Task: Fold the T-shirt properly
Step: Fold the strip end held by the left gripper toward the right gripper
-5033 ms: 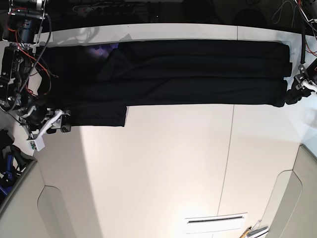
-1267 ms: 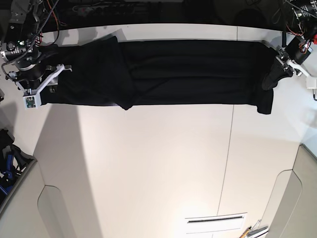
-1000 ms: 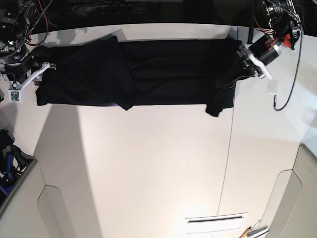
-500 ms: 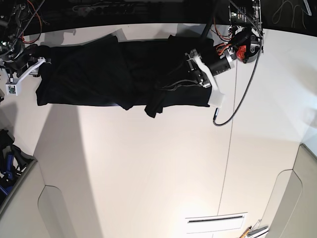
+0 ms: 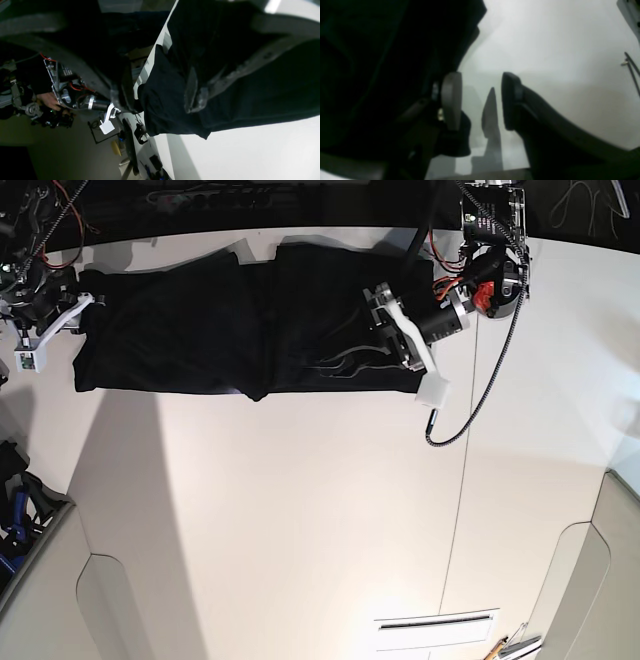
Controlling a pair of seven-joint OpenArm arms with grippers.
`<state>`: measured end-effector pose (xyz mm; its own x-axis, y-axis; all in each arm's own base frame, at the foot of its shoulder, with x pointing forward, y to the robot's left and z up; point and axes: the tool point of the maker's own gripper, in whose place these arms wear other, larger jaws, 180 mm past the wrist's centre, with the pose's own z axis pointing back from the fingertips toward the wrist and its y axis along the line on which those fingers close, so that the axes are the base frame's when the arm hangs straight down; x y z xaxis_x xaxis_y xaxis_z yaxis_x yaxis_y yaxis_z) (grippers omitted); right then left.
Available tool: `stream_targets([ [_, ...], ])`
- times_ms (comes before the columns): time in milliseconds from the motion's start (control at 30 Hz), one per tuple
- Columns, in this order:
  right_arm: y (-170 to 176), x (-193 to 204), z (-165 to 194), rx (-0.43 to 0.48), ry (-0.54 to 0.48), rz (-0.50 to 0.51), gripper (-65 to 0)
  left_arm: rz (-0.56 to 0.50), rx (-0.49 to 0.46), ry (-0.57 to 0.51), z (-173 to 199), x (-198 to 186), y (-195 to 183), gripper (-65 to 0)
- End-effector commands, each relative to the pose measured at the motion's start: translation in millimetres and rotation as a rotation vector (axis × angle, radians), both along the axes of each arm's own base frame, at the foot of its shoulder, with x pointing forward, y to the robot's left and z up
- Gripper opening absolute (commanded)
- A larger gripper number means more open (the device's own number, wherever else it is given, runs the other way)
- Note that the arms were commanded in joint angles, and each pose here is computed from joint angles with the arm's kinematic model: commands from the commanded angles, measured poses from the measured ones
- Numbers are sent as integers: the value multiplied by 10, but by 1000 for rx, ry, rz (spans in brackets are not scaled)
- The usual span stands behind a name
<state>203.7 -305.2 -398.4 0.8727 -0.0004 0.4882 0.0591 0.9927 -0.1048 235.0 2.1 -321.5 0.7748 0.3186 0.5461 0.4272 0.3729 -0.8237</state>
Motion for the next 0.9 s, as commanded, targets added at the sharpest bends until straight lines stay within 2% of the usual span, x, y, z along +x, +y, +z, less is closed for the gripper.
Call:
stream_targets([
  [0,-98,84,127,-33,-34,13,-389,10,-27,-43,129,56,2,-295],
  [133,-69,159,230,46,-91,13,-389,7,-16,-42,114,53,19,-295],
  [267,100,189,260,143,-122,53,-388,4,0,-45,102,60,57,-295],
  [367,230,197,241,205,-137,71,-352,3,2,-49,109,72,57,-295],
  [467,233,153,155,213,-116,58,-329,3,3,-49,108,73,58,-295],
  [633,79,111,-5,187,-108,-6,-233,0,5,-48,104,67,56,-295],
  [867,130,75,-136,278,-108,-45,-230,1,5,-48,105,69,57,-295],
])
